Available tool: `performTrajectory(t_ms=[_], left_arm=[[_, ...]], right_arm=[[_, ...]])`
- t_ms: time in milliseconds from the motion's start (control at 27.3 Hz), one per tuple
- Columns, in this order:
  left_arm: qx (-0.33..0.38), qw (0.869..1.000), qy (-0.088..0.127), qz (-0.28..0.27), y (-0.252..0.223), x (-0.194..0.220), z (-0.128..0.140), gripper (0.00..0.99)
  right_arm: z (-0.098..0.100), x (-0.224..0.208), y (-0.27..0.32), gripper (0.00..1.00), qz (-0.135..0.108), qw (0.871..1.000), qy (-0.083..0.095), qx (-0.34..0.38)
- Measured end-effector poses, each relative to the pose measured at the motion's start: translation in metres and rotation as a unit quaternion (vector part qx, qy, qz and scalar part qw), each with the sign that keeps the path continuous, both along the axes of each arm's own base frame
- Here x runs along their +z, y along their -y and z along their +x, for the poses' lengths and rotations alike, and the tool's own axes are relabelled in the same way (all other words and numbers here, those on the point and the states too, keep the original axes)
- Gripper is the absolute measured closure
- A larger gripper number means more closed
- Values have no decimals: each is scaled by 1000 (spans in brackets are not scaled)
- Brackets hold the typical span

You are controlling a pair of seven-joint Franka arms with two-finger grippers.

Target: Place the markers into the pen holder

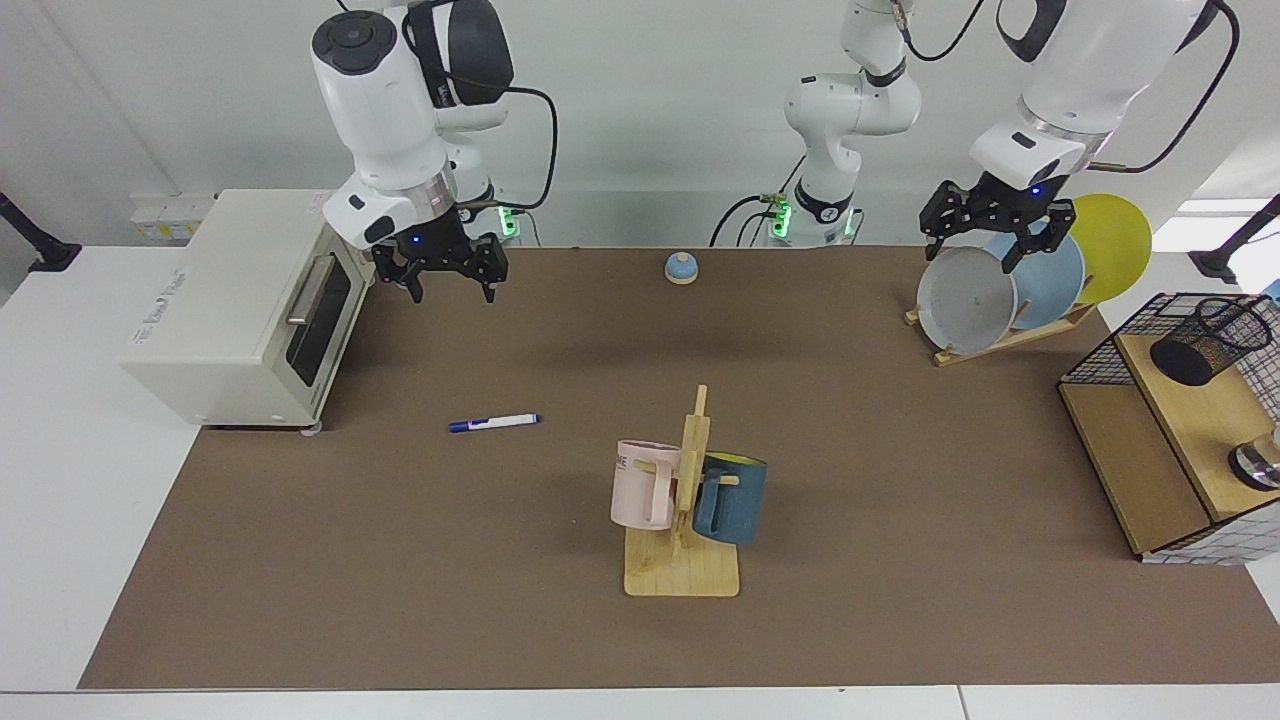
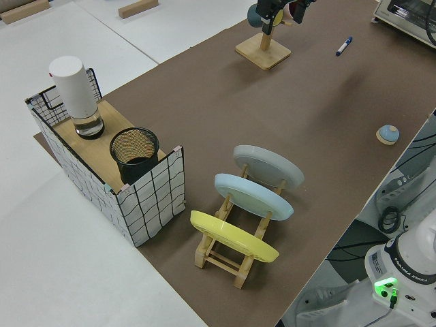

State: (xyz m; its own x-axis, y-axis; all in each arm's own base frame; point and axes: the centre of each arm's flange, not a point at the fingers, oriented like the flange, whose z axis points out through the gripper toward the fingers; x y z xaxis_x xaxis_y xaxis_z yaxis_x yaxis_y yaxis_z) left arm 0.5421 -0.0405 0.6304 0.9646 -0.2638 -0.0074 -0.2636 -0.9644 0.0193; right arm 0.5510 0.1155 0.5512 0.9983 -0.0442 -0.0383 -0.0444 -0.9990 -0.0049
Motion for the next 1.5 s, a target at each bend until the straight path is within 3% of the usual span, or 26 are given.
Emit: performTrajectory(t_ms=[220,402,585,768,1024,1244,1500], left_arm=[[0,1000,0,0,0,0,0,0],[0,1000,0,0,0,0,0,0],[0,1000,0,0,0,0,0,0],[0,1000,0,0,0,0,0,0],[0,1000,0,0,0,0,0,0],[0,1000,0,0,0,0,0,0],[0,1000,0,0,0,0,0,0]], right_arm=[[9,-41,21,0,-4,996,-11,-85],[15,-65,25,0,-8,983,-15,-183],[21,-90,28,0,-11,958,-13,-285],[20,-113,37,0,-16,939,-20,-343],[14,-153,38,0,-1,900,-5,-437],[13,-198,38,0,4,867,0,-498],[22,-232,37,0,12,840,3,-542]])
